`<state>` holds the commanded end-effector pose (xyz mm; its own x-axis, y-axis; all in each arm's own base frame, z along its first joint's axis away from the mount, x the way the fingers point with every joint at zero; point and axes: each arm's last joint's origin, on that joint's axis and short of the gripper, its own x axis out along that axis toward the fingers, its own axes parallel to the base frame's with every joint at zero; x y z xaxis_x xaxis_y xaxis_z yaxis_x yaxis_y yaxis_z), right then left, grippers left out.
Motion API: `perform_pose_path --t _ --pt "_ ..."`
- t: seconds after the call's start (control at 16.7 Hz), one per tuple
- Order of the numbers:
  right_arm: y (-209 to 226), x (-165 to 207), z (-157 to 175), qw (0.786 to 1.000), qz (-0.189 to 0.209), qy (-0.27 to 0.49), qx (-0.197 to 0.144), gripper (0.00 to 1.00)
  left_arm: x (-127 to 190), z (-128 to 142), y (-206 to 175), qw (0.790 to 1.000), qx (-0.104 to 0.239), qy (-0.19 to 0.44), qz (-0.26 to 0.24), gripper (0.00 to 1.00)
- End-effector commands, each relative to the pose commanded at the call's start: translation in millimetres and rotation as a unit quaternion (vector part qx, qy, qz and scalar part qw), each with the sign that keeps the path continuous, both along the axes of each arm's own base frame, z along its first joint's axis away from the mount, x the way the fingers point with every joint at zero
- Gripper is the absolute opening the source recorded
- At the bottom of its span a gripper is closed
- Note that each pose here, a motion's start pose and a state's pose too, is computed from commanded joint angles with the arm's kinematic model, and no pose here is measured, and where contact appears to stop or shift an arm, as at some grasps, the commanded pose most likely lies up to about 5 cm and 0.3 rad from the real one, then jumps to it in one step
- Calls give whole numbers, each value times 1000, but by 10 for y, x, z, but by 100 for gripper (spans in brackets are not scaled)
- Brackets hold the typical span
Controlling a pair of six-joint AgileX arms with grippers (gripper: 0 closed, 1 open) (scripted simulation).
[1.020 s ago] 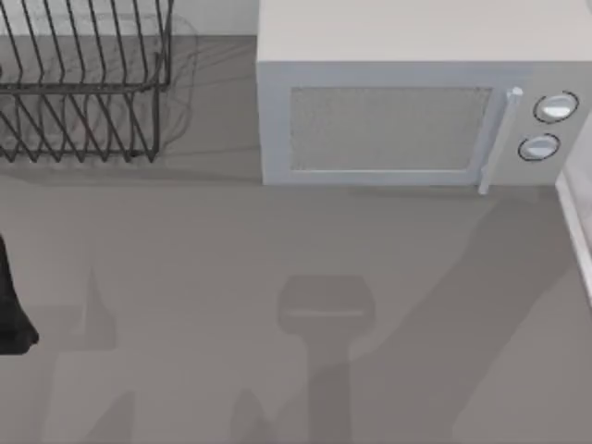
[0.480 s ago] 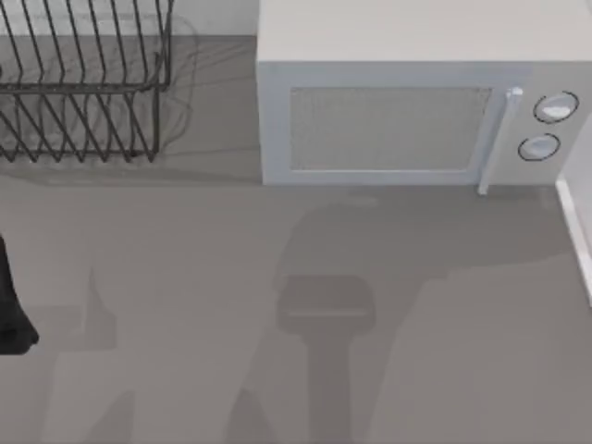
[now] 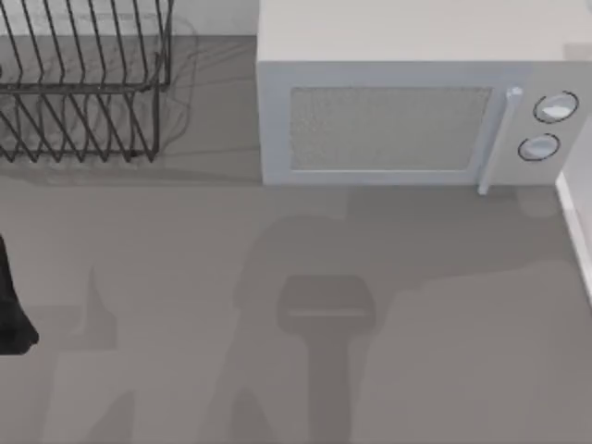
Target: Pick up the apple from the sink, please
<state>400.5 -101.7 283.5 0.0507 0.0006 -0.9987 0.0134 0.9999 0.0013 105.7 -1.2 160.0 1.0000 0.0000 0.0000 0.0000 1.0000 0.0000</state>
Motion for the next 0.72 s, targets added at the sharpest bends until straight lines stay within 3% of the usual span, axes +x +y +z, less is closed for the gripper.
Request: perform_pose_path --t 0.24,0.72 --pt "445 -20 70 1000 -1 4 9 0 0 0 0 1000 0 0 0 100" --pt "2094 -350 79 999 -12 28 26 0 0 0 0 1000 0 0 0 100"
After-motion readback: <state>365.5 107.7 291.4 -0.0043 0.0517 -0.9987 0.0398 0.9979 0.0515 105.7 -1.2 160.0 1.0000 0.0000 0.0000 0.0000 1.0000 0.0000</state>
